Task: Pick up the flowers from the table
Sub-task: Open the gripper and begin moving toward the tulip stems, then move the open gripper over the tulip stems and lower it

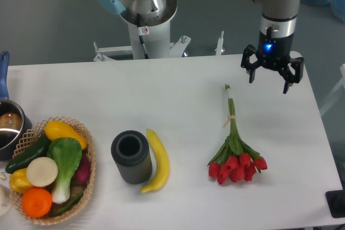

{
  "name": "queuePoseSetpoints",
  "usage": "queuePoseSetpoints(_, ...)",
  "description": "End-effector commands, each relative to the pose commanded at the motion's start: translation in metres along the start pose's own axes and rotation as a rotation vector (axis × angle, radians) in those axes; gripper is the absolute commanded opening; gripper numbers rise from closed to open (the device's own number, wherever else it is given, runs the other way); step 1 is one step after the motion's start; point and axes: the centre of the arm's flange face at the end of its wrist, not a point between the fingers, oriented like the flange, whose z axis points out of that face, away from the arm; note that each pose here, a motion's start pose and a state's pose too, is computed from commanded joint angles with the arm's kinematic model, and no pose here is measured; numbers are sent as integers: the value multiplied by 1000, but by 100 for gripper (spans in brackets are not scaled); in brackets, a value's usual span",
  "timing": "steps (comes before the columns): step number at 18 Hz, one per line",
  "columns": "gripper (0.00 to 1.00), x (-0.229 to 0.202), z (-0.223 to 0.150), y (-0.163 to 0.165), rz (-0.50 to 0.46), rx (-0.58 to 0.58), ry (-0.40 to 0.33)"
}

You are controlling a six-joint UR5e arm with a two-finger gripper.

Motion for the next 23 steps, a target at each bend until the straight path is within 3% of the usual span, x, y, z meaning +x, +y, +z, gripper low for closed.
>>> queuePoseSetpoints(8, 100, 24, 68, 10, -58, -30, 137)
queuePoseSetpoints(13, 100, 27, 95, 5, -143, -6, 193)
queuePoseSetpoints(23, 100, 19, 149, 11, -161, -17, 267)
